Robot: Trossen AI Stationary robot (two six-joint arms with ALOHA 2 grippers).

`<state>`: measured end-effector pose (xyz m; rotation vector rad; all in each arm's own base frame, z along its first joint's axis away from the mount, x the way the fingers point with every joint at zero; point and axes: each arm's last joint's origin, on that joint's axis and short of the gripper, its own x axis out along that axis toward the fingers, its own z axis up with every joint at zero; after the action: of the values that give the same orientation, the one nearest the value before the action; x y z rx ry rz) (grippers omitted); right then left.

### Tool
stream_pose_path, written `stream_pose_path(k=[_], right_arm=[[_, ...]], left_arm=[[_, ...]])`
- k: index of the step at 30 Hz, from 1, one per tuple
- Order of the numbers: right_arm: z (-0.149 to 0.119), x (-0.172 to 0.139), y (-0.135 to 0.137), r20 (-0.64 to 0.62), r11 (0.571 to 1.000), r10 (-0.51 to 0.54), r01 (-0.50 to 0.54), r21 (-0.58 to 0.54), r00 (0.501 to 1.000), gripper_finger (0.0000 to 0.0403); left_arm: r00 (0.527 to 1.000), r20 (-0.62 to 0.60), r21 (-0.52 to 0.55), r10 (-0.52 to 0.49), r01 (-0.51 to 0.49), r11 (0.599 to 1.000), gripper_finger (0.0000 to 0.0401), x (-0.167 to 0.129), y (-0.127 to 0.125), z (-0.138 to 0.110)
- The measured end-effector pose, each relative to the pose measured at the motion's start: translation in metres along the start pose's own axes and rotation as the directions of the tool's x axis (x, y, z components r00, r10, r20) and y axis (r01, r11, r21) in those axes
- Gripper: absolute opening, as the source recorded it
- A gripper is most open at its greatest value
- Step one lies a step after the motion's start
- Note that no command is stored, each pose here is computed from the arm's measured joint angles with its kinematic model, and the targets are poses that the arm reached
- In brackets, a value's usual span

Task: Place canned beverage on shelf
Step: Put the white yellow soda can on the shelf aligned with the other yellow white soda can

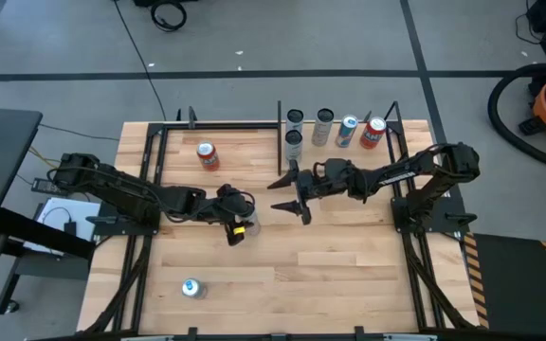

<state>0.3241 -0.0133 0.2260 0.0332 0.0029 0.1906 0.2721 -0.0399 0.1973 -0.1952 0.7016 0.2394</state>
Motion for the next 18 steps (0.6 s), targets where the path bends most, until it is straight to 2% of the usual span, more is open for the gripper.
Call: stream_pose_path(k=[4, 8, 13, 18], right_arm=[[-0.001, 0.000, 0.001, -0.008, 0.998, 0.003, -0.003, -0.068, 1.000, 0.0281], [-0.006, 0.003, 0.002, -0.026, 0.997, -0.034, 0.032, -0.072, 0.999, 0.0280], [-0.026, 0.013, 0.005, -0.047, 0.998, -0.016, 0.013, -0.068, 0.999, 0.0280], [-0.042, 0.022, 0.006, -0.005, 0.997, -0.004, 0.004, -0.080, 1.000, 0.0279]], left_arm=[[1.000, 0.000, 0.007, 0.002, -0.002, 1.000, 0.0277, 0.000, 0.001, 0.000], [1.000, 0.001, 0.010, 0.003, -0.003, 1.000, 0.0277, 0.000, 0.001, 0.001], [1.000, 0.004, 0.018, 0.003, -0.003, 1.000, 0.0277, 0.000, 0.001, 0.001], [1.000, 0.005, 0.024, 0.001, -0.002, 1.000, 0.0277, 0.000, 0.001, 0.001]])
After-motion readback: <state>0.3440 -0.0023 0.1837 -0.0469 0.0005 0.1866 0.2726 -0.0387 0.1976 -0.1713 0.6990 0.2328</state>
